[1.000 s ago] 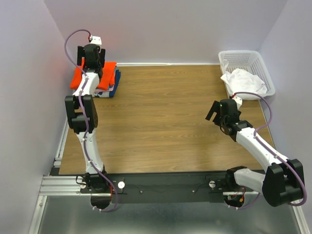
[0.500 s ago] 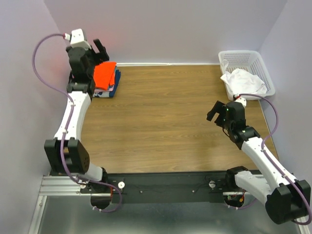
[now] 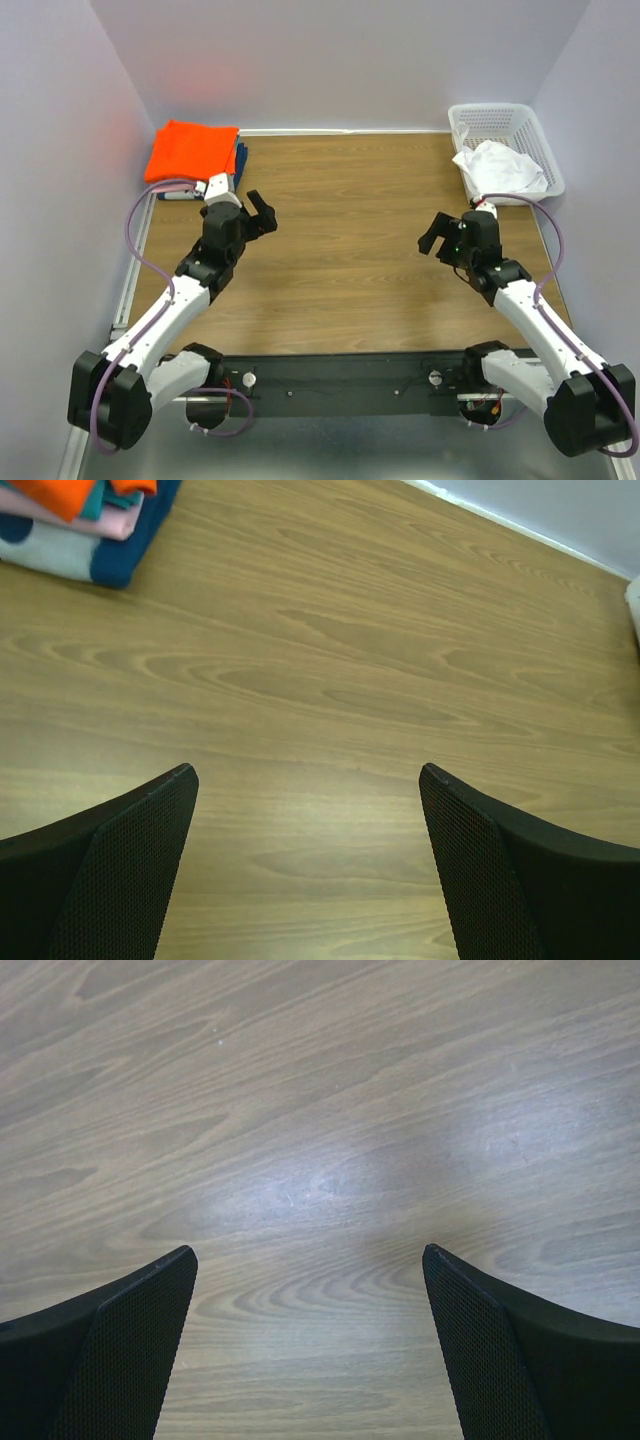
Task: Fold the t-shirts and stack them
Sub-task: Reset both grippers
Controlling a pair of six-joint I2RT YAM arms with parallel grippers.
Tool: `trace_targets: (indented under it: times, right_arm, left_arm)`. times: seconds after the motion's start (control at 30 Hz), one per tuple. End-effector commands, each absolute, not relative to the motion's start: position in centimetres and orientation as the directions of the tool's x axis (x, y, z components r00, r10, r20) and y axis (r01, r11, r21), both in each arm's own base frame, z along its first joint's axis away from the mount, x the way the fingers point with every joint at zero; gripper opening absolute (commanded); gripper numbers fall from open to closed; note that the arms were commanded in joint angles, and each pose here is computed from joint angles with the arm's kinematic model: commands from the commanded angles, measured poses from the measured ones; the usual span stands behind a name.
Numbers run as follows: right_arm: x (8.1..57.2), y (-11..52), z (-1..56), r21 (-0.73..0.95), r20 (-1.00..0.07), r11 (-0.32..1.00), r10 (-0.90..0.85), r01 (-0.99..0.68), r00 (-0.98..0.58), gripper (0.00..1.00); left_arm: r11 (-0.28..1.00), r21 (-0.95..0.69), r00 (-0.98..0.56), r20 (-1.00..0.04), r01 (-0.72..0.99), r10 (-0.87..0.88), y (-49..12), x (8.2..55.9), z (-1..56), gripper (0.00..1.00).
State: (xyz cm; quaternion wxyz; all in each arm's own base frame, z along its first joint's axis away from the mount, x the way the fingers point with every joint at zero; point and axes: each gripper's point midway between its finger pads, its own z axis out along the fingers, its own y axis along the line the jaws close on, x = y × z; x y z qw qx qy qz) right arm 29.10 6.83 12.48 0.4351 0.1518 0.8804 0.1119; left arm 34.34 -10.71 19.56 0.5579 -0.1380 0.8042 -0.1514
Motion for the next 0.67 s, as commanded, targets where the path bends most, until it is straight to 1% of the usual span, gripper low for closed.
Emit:
trace_targets:
  times: [0.0,0.07,0.2,0.4,0.63]
  right_arm:
    - [28.1,7.6,11.1,0.328,-0.695,0.935,0.334,0.133,-0.637,1.0]
    - [28.1,7.7,11.1,0.337,-0.691,0.932,0.341,0.134,-0.637,1.0]
    - [28.3,6.8,11.1,0.329,-0.699,0.923,0.38,0.199,-0.605,1.0]
    - [28.0,6.2,10.7,0.32,-0.708,0.922,0.387,0.22,-0.591,1.0]
    - [27.9,6.1,10.8,0.325,-0.716,0.92,0.392,0.222,-0.578,1.0]
  left_arm:
    - [0.867,-0.488,-0.279,-0.823,-0.096,-0.494,-10.4,33.3,19.5,0.98]
    - [0.869,-0.488,-0.274,-0.827,-0.087,-0.492,-10.6,33.2,19.5,0.98]
    - [0.875,-0.474,-0.27,-0.834,-0.096,-0.481,-10.4,33.4,19.7,0.98]
    - [0.884,-0.444,-0.282,-0.837,-0.148,-0.468,-9.7,33.7,18.6,0.98]
    - [0.891,-0.434,-0.297,-0.841,-0.133,-0.453,-10.0,33.8,18.4,0.98]
